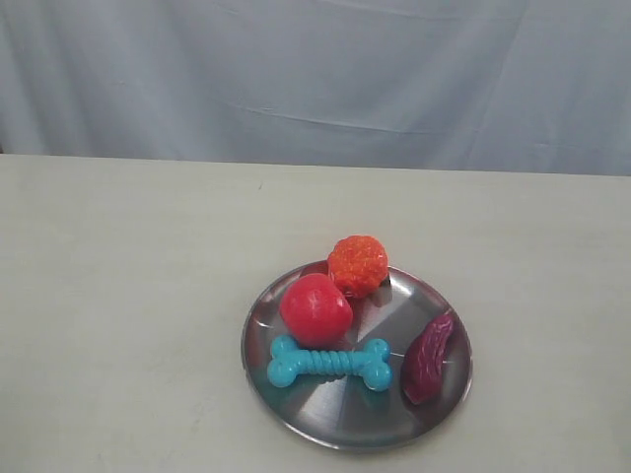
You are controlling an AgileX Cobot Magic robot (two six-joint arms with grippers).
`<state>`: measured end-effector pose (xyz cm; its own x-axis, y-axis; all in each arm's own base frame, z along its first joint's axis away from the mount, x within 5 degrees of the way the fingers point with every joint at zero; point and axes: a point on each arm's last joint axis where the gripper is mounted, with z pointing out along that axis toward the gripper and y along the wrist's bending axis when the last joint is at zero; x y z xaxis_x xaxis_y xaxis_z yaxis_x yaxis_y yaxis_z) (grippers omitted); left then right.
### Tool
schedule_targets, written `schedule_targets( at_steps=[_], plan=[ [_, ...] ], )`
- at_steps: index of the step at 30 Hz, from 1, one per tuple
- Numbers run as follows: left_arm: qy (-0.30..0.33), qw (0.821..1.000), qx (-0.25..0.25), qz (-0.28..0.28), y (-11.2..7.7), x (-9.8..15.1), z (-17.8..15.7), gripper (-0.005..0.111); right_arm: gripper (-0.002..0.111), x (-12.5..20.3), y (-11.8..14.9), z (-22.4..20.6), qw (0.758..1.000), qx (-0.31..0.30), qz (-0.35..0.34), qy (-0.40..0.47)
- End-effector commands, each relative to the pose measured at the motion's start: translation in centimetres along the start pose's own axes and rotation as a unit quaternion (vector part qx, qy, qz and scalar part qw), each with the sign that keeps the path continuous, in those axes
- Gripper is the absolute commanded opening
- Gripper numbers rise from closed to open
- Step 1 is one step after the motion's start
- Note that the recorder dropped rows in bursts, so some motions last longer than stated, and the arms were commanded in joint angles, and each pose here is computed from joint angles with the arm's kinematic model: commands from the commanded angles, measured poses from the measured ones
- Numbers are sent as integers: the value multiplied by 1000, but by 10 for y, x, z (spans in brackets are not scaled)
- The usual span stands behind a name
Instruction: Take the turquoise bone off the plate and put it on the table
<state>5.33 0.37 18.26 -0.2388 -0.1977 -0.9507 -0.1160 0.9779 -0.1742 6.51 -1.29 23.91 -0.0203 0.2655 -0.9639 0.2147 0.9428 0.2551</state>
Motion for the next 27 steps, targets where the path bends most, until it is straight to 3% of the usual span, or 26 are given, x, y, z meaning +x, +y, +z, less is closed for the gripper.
schedule_targets(
  at_steps=[1, 5, 8, 12, 15, 22, 27],
  plan=[
    [-3, 1000, -3, 1, 0, 0, 0, 0, 0, -22, 10, 12, 987, 1, -80, 138],
    [-3, 1000, -3, 1, 0, 0, 0, 0, 0, -32, 23, 30, 943, -54, -163, 283],
    [-3, 1000, -3, 1, 0, 0, 0, 0, 0, -34, 27, 44, 932, -60, -153, 324],
    [-3, 1000, -3, 1, 0, 0, 0, 0, 0, -28, 33, 56, 928, -72, -87, 355],
    [-3, 1000, -3, 1, 0, 0, 0, 0, 0, -23, 34, 64, 919, -88, -92, 373],
    [-3, 1000, -3, 1, 0, 0, 0, 0, 0, -19, 39, 91, 878, -147, -185, 415],
    [-3, 1000, -3, 1, 0, 0, 0, 0, 0, -26, 69, 137, 829, -228, -265, 436]
  ],
)
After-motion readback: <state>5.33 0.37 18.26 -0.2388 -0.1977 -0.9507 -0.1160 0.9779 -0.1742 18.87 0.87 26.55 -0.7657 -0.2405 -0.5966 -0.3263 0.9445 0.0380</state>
